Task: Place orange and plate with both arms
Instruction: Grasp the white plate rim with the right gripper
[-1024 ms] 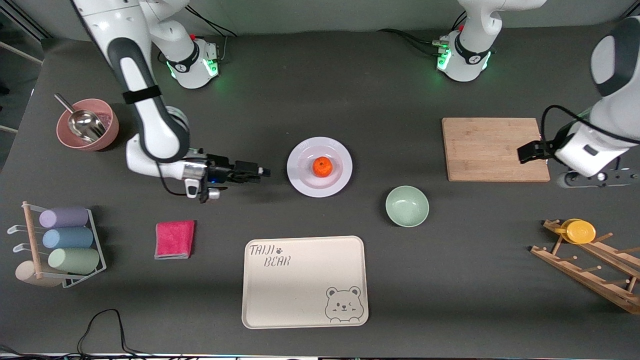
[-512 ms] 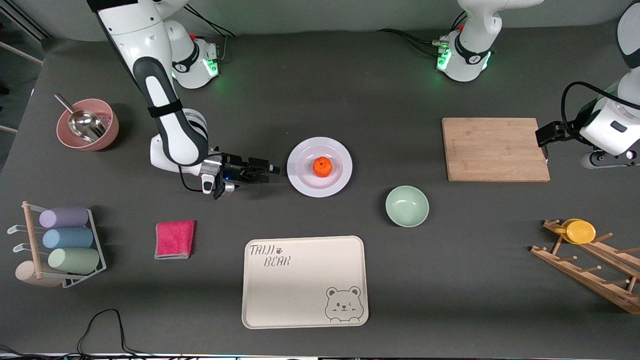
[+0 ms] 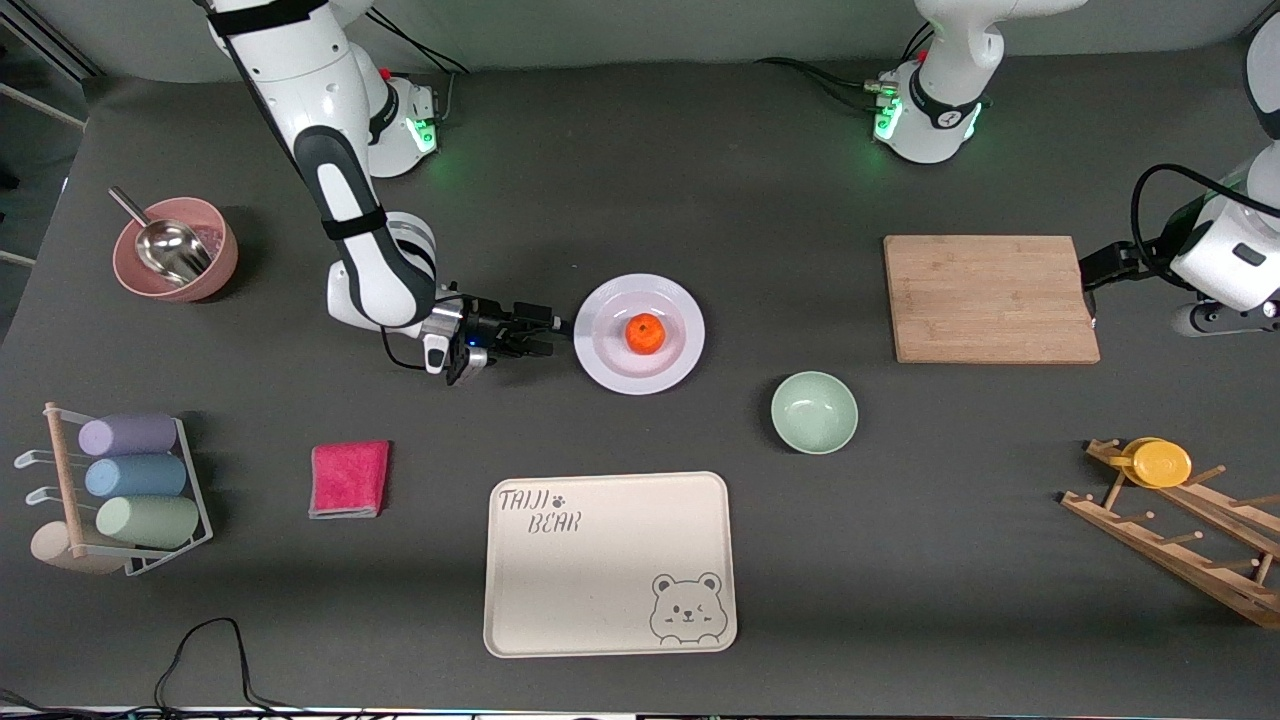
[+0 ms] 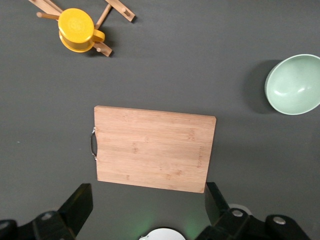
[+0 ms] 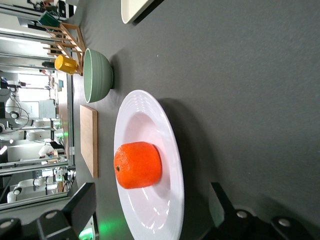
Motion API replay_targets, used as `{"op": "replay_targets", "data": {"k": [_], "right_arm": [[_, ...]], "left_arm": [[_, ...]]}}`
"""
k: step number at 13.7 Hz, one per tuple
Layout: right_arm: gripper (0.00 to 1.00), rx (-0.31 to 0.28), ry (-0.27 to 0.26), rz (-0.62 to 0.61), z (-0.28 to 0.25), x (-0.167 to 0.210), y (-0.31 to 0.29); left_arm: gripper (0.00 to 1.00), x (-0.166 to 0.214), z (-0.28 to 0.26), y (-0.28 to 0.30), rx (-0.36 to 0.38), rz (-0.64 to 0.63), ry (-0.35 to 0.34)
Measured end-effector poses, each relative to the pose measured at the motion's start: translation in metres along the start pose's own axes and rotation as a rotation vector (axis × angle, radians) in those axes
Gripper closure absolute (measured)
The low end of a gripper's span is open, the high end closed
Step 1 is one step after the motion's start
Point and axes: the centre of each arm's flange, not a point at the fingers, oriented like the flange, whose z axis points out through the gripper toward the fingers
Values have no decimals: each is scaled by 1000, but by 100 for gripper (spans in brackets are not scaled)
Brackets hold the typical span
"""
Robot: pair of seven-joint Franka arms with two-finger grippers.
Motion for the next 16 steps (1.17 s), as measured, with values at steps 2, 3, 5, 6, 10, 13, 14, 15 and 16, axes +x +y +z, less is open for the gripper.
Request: {"op": "replay_targets", "data": {"k": [2, 3, 5, 6, 10, 13, 14, 15, 16], "right_arm": [[0, 3, -2, 0, 12, -8, 1], [0, 2, -7, 2, 17, -12, 1], [0, 2, -6, 0, 21, -15, 2], [0, 1, -4, 1, 21, -15, 4], [28, 2, -2, -14, 23, -17, 4], [42, 3, -2, -19, 24, -17, 4], [46, 3, -2, -19, 24, -17, 4], [46, 3, -2, -19, 24, -17, 4], [45, 3, -2, -19, 24, -17, 4]], "left_arm": [[0, 1, 2, 0, -14, 1, -6], [0, 2, 3, 0, -15, 0, -8], [0, 3, 4, -2, -15, 2, -10], [0, 3, 4, -3, -16, 2, -9], [0, 3, 2, -4, -17, 1, -3], [0, 3, 1, -5, -17, 1, -2], [0, 3, 1, -5, -17, 1, -1], [0, 3, 1, -5, -17, 0, -1], [0, 3, 0, -5, -18, 0, 0]]}}
